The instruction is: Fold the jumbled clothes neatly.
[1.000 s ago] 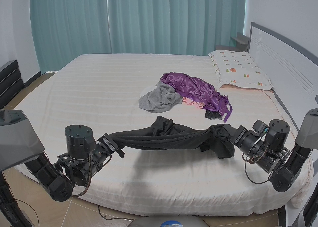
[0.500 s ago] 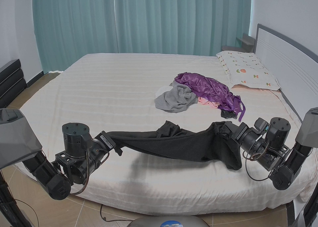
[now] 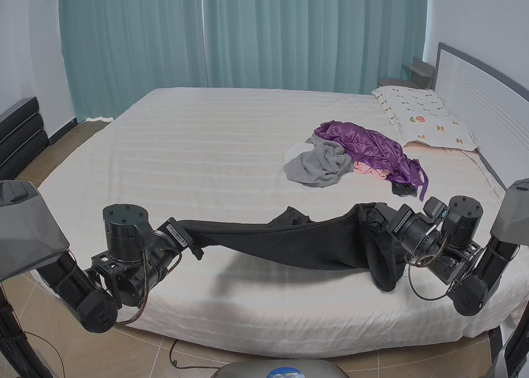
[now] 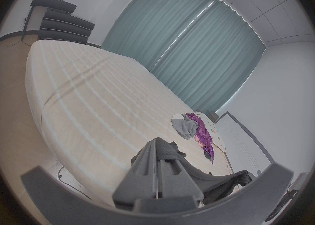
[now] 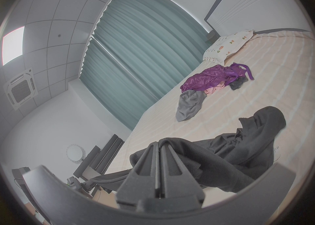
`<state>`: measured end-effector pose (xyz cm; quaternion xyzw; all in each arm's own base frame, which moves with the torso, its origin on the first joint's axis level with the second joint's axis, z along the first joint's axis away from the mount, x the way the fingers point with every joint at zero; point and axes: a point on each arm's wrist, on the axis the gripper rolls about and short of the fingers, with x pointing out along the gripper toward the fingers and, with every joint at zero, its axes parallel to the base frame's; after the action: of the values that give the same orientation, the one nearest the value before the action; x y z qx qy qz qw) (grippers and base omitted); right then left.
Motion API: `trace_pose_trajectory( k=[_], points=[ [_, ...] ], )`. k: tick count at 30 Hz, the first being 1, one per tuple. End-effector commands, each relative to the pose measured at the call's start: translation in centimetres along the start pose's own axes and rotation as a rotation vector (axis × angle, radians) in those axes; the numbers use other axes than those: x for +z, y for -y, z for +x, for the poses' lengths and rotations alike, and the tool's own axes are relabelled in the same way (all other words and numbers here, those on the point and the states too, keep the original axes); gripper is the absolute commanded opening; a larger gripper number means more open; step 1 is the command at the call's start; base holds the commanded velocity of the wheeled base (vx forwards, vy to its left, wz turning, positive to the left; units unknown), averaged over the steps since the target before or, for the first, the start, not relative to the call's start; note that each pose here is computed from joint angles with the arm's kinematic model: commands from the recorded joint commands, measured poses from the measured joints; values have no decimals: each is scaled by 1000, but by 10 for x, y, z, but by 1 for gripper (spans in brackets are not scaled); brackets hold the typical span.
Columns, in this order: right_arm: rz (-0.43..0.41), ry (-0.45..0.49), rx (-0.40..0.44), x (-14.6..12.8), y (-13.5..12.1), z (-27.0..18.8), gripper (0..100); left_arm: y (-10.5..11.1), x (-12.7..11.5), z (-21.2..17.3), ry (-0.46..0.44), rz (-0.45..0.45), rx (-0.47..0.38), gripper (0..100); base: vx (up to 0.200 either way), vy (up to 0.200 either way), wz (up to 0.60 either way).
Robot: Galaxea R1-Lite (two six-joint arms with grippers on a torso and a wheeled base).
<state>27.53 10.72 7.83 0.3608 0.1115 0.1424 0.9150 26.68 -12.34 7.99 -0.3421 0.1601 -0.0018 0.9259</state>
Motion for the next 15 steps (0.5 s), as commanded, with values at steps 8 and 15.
trace_pose_trajectory(
  k=[8, 15],
  points=[
    [35, 17, 12, 2, 0, 2, 0, 0, 0, 0, 1, -1, 0, 0, 0, 200, 0],
    [44, 13, 9, 1, 1, 4, 0, 0, 0, 0, -1, 2, 2, 0, 0, 200, 0]
  ],
)
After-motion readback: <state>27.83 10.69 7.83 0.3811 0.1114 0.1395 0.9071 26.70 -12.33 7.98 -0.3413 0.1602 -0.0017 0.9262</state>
